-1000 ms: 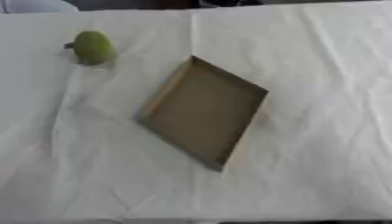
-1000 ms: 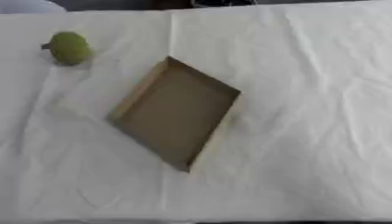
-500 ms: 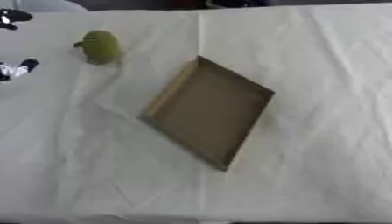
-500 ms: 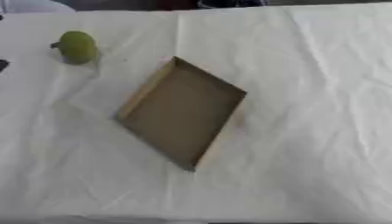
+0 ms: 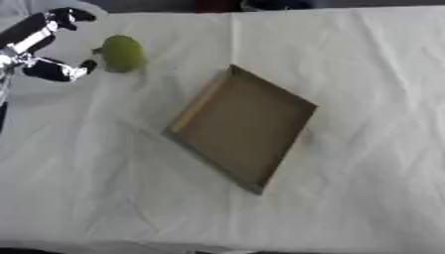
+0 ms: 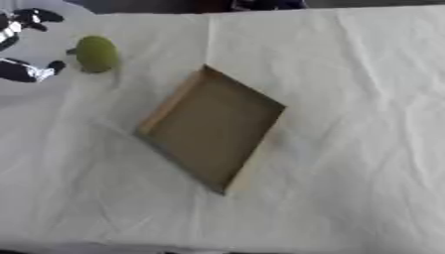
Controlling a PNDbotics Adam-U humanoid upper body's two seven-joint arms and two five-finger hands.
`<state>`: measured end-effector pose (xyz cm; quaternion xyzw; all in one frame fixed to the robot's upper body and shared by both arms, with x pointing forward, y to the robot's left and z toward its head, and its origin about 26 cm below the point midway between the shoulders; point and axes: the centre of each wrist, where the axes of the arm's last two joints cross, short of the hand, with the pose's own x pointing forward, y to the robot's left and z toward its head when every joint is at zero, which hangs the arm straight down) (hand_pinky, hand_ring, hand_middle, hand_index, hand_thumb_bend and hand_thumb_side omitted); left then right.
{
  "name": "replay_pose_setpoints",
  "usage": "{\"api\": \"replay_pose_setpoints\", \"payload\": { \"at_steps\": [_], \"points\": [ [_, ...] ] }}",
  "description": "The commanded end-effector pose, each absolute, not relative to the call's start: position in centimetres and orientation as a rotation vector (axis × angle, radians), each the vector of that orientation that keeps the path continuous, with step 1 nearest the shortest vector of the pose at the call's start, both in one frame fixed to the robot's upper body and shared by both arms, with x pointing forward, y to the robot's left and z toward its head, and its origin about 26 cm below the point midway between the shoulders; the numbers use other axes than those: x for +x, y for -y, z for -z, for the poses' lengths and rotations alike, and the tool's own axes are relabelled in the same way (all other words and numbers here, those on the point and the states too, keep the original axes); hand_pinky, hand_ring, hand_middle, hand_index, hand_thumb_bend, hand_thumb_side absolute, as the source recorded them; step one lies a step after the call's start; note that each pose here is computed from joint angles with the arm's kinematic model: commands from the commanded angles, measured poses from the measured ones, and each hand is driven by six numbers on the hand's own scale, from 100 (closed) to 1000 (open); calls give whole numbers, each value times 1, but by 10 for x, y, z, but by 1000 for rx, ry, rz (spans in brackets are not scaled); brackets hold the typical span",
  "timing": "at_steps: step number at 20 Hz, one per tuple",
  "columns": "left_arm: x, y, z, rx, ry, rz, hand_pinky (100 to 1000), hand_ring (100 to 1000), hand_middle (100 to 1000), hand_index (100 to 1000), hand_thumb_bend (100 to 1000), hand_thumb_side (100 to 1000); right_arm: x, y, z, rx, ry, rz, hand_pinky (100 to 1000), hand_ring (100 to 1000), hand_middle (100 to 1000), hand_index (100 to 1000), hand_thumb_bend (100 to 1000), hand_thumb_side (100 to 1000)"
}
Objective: Pick up objects on the table and place them in the box.
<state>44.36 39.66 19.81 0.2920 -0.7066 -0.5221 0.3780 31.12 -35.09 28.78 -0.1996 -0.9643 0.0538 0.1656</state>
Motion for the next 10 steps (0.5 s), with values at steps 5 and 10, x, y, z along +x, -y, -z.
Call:
{"api": "replay_pose_setpoints", "payload": {
  "at_steps": [5, 10],
  "points": [
    [451, -387, -214, 766, 1775, 1373, 875, 956, 888, 942, 368, 100, 307, 351, -296, -572, 2772, -168, 764, 676, 694, 782, 100, 300],
    [455, -381, -214, 752, 1721, 1433, 906, 978, 905, 957, 466, 100, 307, 351, -296, -568, 2770, -169, 765, 676, 694, 782, 100, 302]
  ]
}}
